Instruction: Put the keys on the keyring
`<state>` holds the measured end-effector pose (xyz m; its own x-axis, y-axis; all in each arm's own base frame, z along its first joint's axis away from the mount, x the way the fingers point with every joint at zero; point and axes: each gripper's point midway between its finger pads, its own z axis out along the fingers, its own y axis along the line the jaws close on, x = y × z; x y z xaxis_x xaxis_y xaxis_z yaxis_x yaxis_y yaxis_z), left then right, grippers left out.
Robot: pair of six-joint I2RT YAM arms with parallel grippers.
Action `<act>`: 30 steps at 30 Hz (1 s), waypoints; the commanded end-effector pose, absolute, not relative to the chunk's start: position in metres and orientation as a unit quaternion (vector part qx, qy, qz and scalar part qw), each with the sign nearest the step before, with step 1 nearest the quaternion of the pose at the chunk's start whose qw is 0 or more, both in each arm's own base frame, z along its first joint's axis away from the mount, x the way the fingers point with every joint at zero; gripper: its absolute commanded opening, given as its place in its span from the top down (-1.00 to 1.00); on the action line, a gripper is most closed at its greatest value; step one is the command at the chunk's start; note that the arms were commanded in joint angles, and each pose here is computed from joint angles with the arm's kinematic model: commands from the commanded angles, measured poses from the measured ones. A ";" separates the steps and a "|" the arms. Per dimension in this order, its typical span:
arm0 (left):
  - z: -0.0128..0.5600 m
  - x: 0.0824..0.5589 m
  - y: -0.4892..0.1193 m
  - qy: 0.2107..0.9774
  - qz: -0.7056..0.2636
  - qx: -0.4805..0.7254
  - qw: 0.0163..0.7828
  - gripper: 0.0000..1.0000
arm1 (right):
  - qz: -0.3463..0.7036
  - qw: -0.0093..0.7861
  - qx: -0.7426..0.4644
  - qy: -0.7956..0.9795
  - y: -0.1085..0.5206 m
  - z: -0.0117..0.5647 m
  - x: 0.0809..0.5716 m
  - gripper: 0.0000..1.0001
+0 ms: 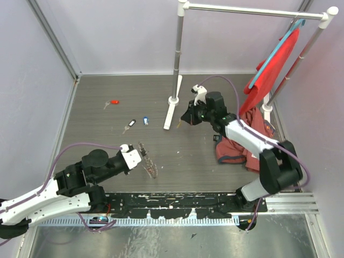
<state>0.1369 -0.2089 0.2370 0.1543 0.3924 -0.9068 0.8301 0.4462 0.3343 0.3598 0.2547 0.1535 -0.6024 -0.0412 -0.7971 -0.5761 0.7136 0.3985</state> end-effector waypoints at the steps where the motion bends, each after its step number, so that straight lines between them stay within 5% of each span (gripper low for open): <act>1: 0.274 0.146 -0.216 0.599 -0.198 0.455 0.628 1.00 | 0.326 0.474 -0.223 0.787 0.243 0.205 0.340 0.98; 12: 0.291 0.155 -0.243 0.650 -0.211 0.437 0.584 1.00 | 0.327 0.499 -0.220 0.772 0.207 0.256 0.264 0.98; 30: 0.312 0.135 -0.275 0.612 -0.276 0.479 0.565 1.00 | 0.352 0.543 -0.197 0.736 0.171 0.324 0.185 0.98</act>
